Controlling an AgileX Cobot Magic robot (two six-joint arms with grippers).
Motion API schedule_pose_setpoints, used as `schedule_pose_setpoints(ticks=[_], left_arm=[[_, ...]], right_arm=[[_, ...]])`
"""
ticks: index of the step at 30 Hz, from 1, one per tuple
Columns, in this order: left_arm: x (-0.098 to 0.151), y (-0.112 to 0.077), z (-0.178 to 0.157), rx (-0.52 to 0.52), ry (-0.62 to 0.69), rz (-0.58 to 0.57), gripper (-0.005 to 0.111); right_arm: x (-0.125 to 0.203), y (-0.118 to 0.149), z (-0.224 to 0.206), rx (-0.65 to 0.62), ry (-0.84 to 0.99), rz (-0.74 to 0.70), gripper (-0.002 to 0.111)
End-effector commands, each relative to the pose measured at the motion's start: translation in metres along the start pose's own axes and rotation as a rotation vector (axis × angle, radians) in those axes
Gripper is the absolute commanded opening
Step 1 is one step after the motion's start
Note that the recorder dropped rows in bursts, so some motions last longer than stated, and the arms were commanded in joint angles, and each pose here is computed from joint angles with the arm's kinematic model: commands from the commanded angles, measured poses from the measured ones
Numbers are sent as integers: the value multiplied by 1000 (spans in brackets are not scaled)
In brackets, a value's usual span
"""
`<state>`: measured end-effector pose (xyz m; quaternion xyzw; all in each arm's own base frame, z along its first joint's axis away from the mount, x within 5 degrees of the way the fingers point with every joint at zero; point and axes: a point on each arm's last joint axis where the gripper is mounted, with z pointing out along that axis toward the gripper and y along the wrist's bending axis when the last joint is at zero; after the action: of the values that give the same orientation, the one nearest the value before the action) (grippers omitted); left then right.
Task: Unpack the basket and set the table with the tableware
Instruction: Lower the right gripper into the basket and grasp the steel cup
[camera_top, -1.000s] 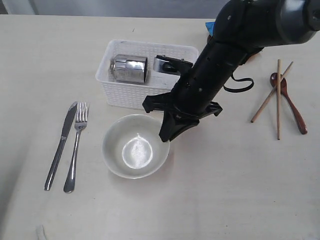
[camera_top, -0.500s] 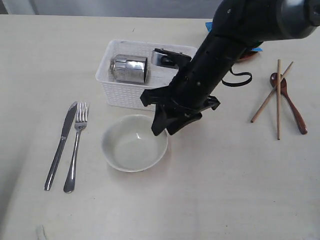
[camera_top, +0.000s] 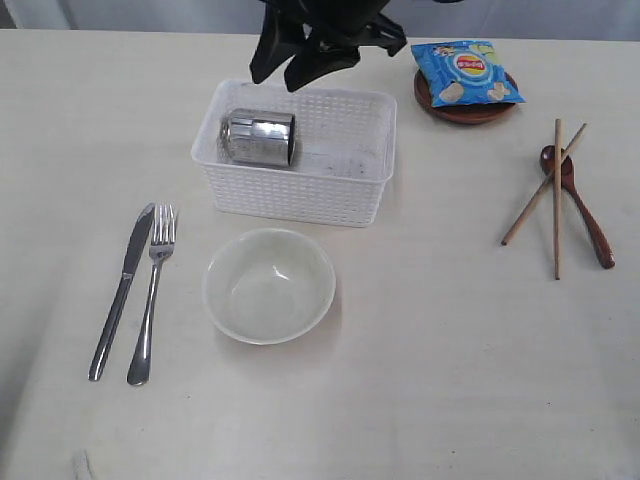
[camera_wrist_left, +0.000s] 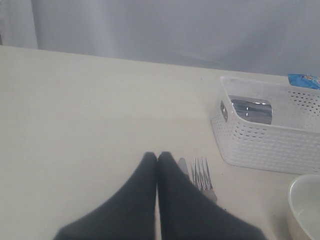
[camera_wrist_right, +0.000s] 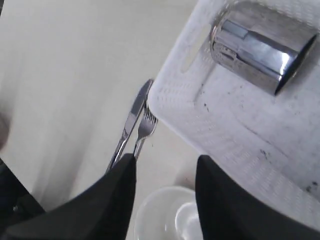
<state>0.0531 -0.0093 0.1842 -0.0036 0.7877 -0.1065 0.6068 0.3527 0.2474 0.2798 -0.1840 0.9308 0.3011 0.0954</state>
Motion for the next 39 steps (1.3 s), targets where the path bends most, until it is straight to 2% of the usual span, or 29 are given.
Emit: schedule_pose_setpoints(ticks=[1, 5, 12, 26, 39], left_arm=[[0, 0, 0, 1, -12, -1, 0], [0, 0, 0, 1, -12, -1, 0], [0, 0, 0, 1, -12, -1, 0], [0, 0, 0, 1, -12, -1, 0], [0, 0, 0, 1, -12, -1, 0]], right_arm=[[-23, -10, 28, 15, -34, 61, 38], [-38, -23, 51, 55, -29, 101, 38], [-40, -47, 80, 183, 34, 186, 38], [-40, -66, 107, 190, 26, 235, 38], [-48, -64, 111, 145, -56, 200, 38]])
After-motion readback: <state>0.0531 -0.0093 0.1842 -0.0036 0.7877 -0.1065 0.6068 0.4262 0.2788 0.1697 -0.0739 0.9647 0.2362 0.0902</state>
